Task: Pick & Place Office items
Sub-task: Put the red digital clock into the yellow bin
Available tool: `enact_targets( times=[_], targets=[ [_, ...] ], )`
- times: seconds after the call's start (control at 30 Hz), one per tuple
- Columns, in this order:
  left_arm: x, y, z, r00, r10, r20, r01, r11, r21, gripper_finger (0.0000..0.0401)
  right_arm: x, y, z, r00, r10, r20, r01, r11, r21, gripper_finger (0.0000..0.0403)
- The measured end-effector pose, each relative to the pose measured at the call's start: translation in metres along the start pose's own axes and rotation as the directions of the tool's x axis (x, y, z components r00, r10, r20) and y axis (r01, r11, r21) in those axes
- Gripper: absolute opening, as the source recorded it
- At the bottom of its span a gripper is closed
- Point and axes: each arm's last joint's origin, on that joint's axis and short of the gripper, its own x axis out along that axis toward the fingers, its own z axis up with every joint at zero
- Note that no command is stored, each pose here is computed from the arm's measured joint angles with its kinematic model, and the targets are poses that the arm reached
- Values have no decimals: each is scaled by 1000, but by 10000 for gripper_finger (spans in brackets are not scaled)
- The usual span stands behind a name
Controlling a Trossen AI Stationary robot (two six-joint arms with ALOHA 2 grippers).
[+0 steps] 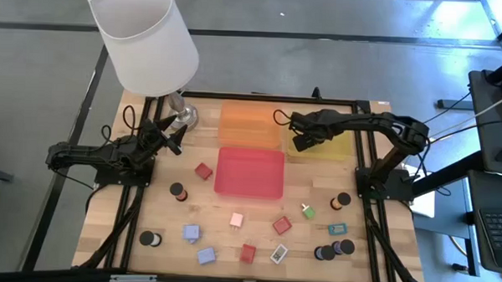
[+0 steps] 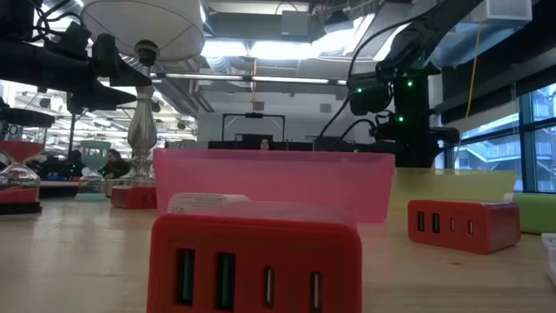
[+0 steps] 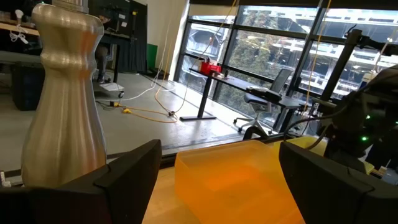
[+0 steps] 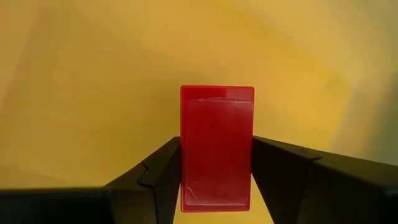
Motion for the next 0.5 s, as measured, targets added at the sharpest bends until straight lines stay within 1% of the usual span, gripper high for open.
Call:
enact_targets(
  times=[0.3,0.5],
  targets=[
    [0,0,0,1000,0,0,0,1000,0,322,0,0,0,1000,0,3,0,1000,3,176],
    [0,0,0,1000,0,0,0,1000,0,322,0,0,1,1000,-19,20,19,1000,2,177]
  ],
)
